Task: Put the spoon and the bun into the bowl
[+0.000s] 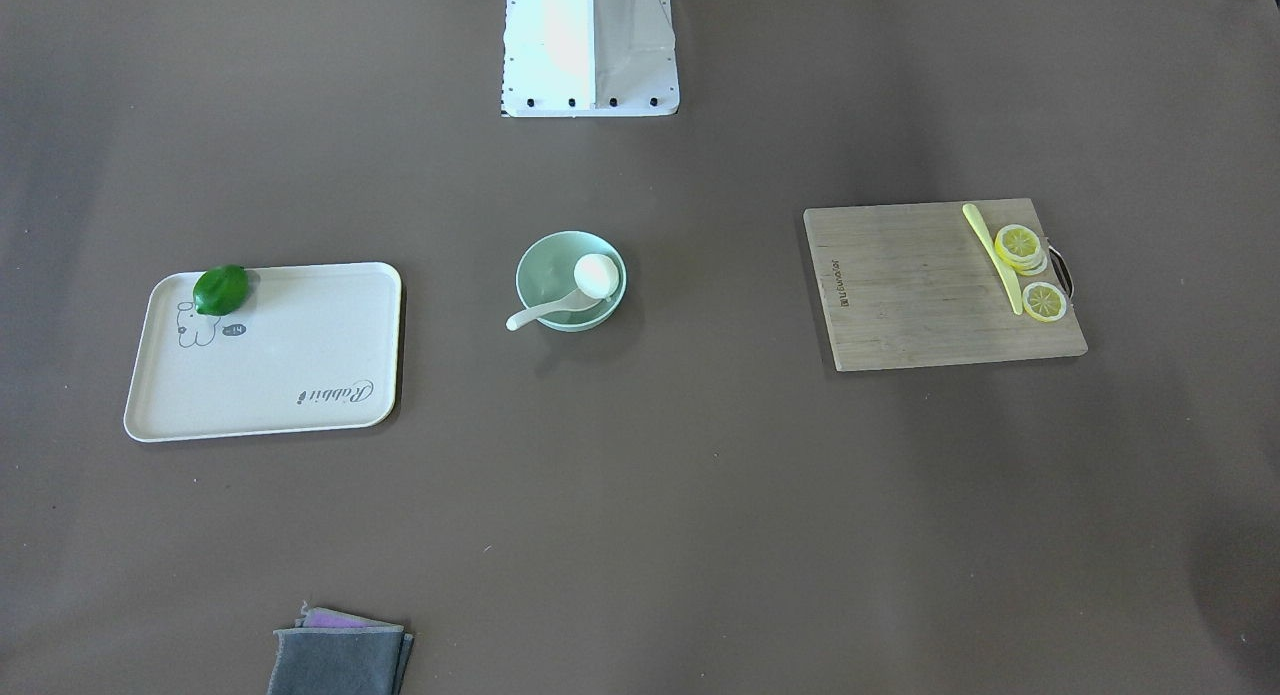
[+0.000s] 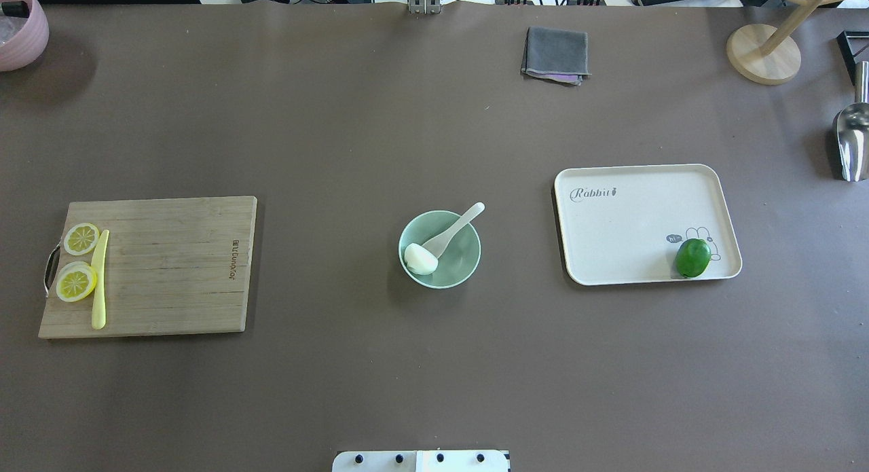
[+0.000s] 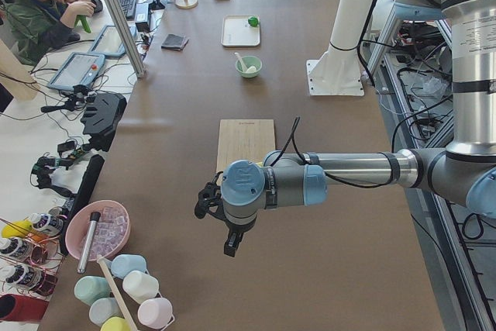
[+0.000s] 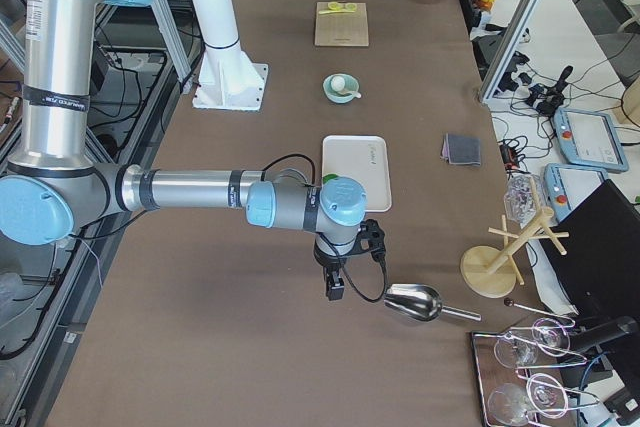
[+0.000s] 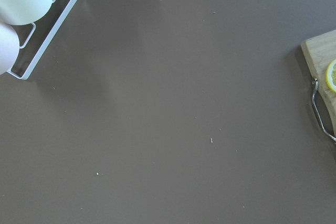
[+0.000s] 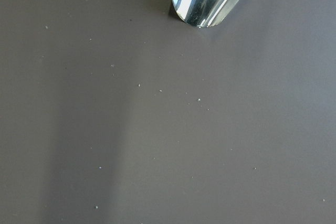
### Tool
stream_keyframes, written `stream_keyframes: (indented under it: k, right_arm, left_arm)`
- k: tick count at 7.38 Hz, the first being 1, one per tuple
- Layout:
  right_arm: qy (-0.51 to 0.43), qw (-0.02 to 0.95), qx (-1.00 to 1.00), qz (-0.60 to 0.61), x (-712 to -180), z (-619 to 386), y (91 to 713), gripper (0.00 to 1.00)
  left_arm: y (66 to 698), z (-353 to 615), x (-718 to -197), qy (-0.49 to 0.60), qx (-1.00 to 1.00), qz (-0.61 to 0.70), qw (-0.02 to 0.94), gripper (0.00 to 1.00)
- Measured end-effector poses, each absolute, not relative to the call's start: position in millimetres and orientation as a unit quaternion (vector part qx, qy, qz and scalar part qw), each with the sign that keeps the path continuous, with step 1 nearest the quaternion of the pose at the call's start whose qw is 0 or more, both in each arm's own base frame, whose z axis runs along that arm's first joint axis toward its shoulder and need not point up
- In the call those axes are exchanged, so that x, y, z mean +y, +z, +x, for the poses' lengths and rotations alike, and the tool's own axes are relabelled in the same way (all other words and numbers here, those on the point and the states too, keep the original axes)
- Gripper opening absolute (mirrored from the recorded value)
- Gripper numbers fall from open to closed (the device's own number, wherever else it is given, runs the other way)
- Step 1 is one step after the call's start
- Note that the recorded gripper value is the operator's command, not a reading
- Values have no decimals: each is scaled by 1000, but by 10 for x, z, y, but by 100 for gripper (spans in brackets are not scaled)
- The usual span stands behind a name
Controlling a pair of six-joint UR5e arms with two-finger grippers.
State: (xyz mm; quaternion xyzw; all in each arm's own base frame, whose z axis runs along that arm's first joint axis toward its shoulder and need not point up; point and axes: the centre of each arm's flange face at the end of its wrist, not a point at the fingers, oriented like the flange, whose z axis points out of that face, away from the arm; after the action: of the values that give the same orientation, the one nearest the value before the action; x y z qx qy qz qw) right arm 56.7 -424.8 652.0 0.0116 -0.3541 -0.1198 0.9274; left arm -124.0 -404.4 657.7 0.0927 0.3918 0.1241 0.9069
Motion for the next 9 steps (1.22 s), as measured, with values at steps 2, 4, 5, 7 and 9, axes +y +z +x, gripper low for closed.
stream_keyframes:
  k: [2,4,5,7,9]
  right_arm:
    - [-119,926,-359,9,-4263,555,6549,100]
    - [-119,925,-361,7,-4276,551,6576,100]
    - [-119,925,-362,7,-4278,545,6583,100]
    - [-120,924,-363,6,-4281,536,6586,100]
    - [-121,924,-363,6,-4282,531,6586,100]
  left_arm:
    - [6588,-1236,-4044,124,392,92,907,99]
    - [6590,-1235,-4044,124,392,91,907,99]
    - [6588,-1236,-4044,124,391,91,907,99]
    - [6582,-1238,-4052,127,389,96,907,99]
    - [6584,-1240,-4055,128,387,98,908,99]
